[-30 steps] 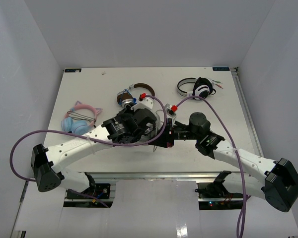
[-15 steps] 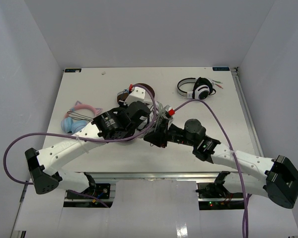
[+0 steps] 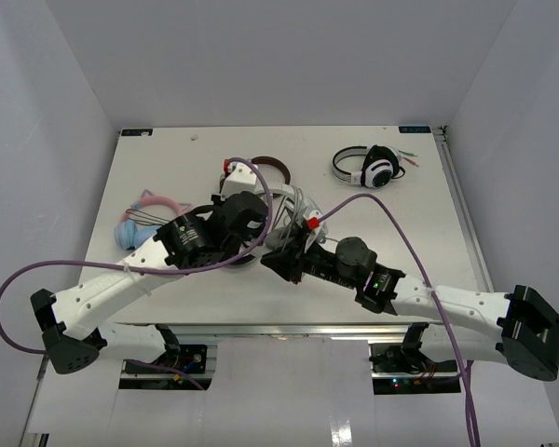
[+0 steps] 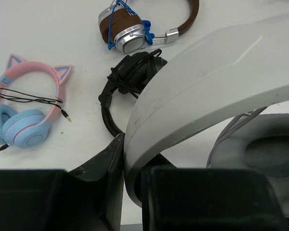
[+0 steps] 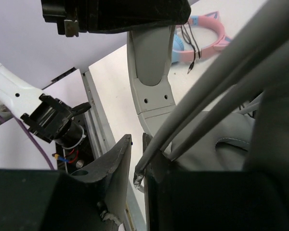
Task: Wrap the headphones
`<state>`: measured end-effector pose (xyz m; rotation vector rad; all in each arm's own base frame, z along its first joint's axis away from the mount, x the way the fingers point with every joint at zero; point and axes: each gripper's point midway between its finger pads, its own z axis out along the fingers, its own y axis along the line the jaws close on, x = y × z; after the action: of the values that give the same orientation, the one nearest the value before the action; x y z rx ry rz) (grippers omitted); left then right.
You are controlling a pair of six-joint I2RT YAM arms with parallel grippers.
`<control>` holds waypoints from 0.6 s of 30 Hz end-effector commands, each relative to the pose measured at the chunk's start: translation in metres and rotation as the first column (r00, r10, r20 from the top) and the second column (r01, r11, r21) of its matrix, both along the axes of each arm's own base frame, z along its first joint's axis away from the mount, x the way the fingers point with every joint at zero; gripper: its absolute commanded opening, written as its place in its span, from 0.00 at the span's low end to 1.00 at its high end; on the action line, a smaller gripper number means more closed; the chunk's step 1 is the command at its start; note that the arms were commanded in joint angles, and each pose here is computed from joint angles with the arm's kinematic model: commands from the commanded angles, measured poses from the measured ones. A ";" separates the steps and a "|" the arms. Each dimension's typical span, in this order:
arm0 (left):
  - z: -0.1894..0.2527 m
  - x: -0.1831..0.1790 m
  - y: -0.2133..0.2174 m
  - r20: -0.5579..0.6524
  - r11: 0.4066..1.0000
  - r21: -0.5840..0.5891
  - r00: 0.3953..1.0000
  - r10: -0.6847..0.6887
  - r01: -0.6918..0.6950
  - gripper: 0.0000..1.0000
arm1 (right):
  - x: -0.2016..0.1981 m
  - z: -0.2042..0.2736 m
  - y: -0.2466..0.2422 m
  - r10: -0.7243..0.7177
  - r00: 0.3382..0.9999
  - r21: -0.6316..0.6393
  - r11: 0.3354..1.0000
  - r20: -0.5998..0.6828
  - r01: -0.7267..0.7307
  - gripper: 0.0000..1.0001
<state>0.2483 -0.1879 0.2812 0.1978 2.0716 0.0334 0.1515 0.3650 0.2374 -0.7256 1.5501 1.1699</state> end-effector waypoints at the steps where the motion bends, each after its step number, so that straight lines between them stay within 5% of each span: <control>1: 0.045 -0.007 -0.011 0.067 0.957 -0.291 0.998 0.017 0.003 0.00 | 0.022 0.013 -0.001 -0.145 0.986 0.010 0.989 0.082 0.144 0.23; 18: 0.080 -0.028 -0.012 0.094 0.875 -0.478 0.995 -0.043 0.083 0.00 | 0.018 0.013 -0.005 -0.183 0.939 0.066 0.983 0.292 0.172 0.27</control>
<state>0.2371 -0.1832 0.3081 0.0532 2.0293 -0.1575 0.1527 0.3742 0.2426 -0.7421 1.3927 1.0136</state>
